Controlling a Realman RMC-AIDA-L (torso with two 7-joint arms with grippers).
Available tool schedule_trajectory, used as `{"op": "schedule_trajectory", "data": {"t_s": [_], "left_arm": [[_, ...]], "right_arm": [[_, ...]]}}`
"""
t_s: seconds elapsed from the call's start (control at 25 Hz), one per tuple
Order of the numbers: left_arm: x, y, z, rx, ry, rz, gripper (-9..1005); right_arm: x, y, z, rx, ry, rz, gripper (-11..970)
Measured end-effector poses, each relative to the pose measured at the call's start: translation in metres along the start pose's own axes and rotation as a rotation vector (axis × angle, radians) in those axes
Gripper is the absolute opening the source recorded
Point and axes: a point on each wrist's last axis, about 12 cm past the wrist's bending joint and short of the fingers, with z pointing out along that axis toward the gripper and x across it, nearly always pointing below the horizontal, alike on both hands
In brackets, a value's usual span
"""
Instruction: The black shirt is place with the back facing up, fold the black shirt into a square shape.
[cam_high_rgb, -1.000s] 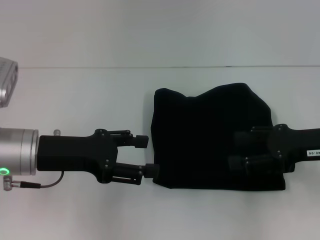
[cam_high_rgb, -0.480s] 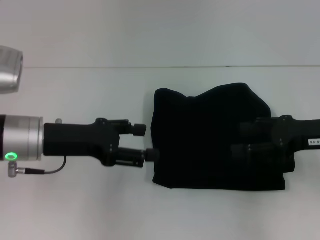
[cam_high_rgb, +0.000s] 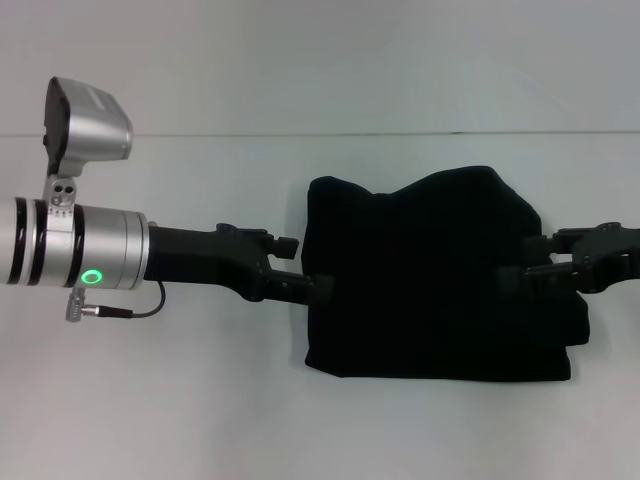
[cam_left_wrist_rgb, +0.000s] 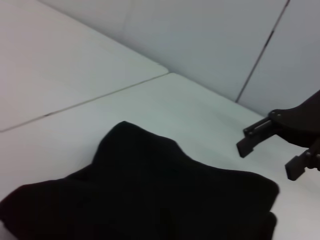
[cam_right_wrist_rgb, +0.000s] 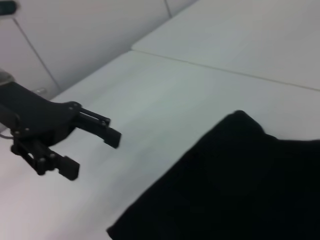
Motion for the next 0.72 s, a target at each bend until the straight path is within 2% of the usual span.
{"op": "schedule_trajectory", "data": {"t_s": [0.32,0.72], "left_arm": [[0.0017,0.0066,-0.0005,-0.052,0.036,-0.014,867],[0.0018,0.0076,-0.0006,-0.061,0.041,-0.029,865]], "right_arm": [[0.0009,-0.0050,-0.0006,0.040,0.023,0.019,890],[0.0007,-0.0056,-0.0008,0.045,0.021,0.020,890]]}}
